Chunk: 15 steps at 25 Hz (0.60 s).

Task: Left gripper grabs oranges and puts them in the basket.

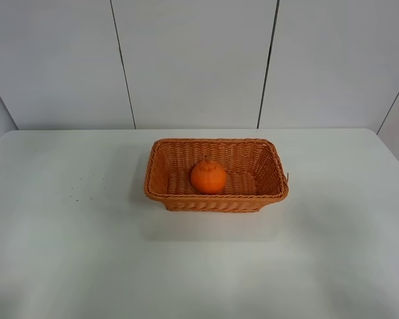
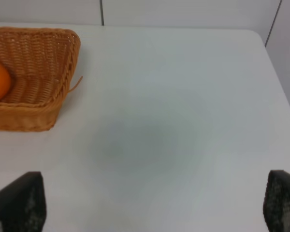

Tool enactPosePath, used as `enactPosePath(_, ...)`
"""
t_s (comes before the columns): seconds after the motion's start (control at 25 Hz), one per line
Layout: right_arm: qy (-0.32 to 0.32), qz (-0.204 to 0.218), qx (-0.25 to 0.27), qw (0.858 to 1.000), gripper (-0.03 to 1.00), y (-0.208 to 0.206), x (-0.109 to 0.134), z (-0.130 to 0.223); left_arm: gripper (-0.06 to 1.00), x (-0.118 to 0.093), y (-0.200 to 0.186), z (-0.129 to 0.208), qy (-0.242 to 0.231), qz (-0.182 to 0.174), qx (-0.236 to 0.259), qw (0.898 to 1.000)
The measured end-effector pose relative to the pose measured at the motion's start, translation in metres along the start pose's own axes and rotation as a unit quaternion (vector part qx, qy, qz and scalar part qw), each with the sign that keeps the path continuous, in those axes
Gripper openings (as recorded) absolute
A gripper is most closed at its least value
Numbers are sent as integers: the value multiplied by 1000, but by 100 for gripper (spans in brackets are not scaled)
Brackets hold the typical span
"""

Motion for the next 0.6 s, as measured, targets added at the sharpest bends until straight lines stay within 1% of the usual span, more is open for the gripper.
enactPosePath(0.12, 0, 0, 0, 1000, 69, 0, 0, 0, 84, -1, -31, 17, -2, -7, -27, 1000)
enactPosePath(0.24, 0, 0, 0, 1000, 69, 0, 0, 0, 84, -4, -51, 36, -4, -10, -32, 999)
enactPosePath(0.48, 0, 0, 0, 1000, 69, 0, 0, 0, 83, -10, -76, 73, -9, -7, -15, 1000)
enactPosePath(0.6, 0, 0, 0, 1000, 69, 0, 0, 0, 83, -13, -91, 87, -9, -7, -19, 1000)
Point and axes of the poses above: a point on each arm's last joint axis where the gripper is mounted, y pointing out along that axis toward the gripper, x along the wrist's bending axis when the last joint is at zero, z = x × y, the point moved 8 cm from there along y, pointing out along that axis toward the gripper, and after that the axes turned 1 degree about y, right-handed, at the moved point
